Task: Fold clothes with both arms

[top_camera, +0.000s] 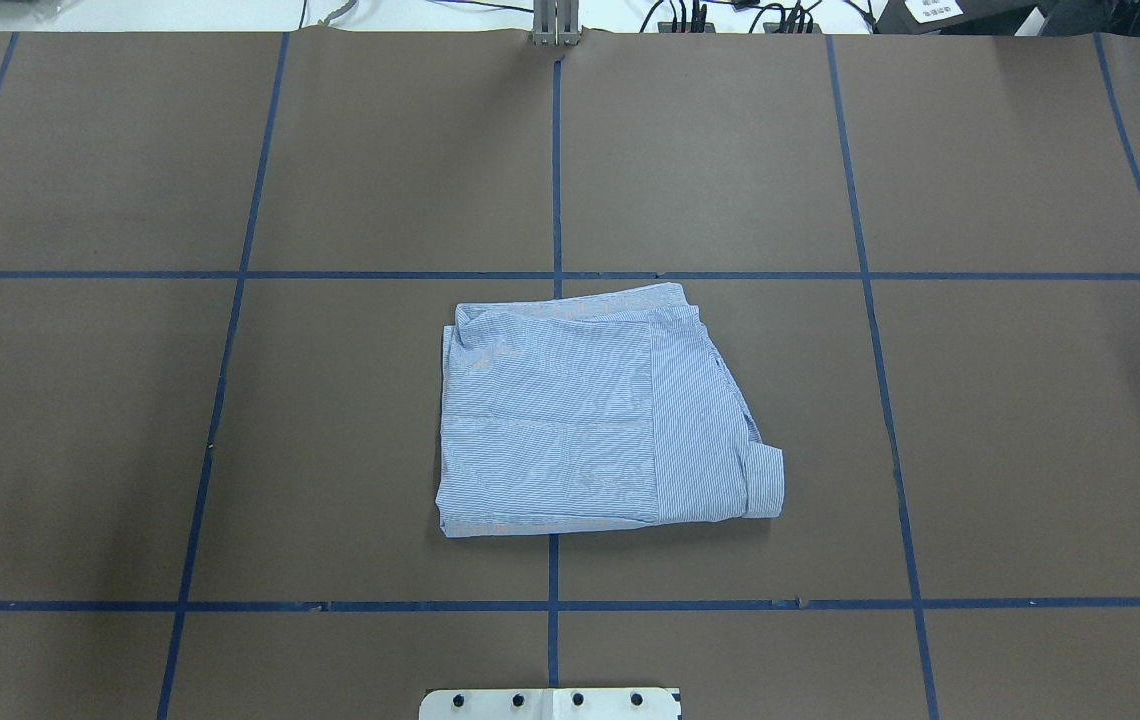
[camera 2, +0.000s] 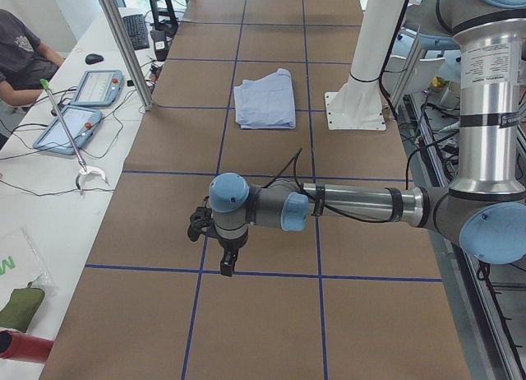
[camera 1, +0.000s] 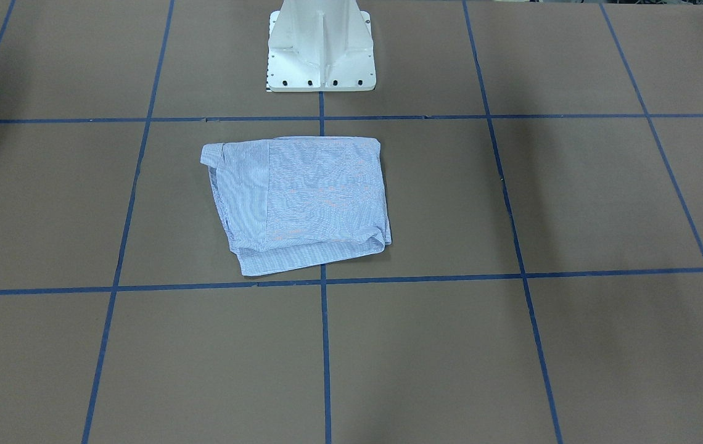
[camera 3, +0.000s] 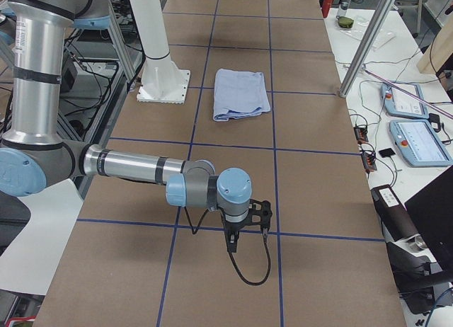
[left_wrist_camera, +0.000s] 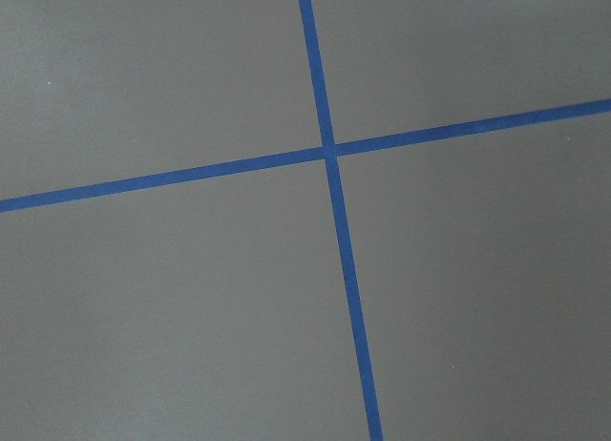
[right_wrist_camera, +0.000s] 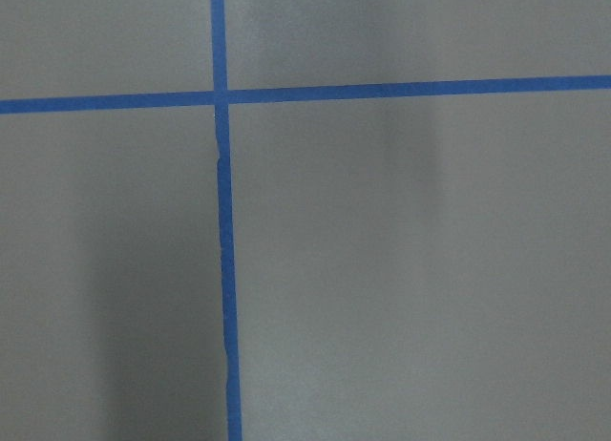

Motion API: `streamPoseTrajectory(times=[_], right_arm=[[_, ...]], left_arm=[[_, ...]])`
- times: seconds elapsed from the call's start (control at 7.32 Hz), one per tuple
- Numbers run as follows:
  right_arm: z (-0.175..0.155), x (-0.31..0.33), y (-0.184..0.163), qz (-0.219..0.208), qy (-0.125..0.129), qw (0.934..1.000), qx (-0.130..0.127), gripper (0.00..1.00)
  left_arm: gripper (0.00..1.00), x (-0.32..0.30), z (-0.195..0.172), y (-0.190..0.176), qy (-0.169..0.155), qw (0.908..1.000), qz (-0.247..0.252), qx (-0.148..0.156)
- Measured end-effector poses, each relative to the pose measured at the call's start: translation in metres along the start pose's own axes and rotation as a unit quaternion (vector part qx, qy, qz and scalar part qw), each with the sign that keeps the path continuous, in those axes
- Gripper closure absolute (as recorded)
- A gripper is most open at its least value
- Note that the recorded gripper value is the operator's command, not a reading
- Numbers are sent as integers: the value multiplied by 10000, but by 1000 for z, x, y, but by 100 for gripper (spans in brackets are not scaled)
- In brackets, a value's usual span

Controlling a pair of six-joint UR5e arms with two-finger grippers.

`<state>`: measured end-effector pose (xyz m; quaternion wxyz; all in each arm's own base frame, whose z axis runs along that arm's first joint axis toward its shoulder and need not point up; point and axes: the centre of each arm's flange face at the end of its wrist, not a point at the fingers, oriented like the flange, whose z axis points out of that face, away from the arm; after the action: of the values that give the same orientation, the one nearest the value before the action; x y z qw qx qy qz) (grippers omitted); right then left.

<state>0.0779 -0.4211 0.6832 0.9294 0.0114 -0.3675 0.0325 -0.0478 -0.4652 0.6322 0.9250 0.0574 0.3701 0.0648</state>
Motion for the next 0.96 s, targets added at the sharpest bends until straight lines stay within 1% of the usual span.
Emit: streamPoseTrajectory(times=[0.14, 0.27, 0.55, 0.96], right_arm=[[-5, -7, -4, -22, -122, 9999, 21, 0], [-12, -15, -4, -16, -191, 9998, 12, 0], [-33, -31, 1, 22, -224, 9997, -44, 0], [-41, -36, 4, -168, -207, 9996, -79, 0]], left_arm=[[1, 0, 0, 0, -5, 10000, 2, 2], [1, 0, -1, -1, -8, 10000, 7, 7], [1, 1, -1, -1, -9, 10000, 14, 14], [0, 0, 0, -1, -9, 10000, 3, 2]])
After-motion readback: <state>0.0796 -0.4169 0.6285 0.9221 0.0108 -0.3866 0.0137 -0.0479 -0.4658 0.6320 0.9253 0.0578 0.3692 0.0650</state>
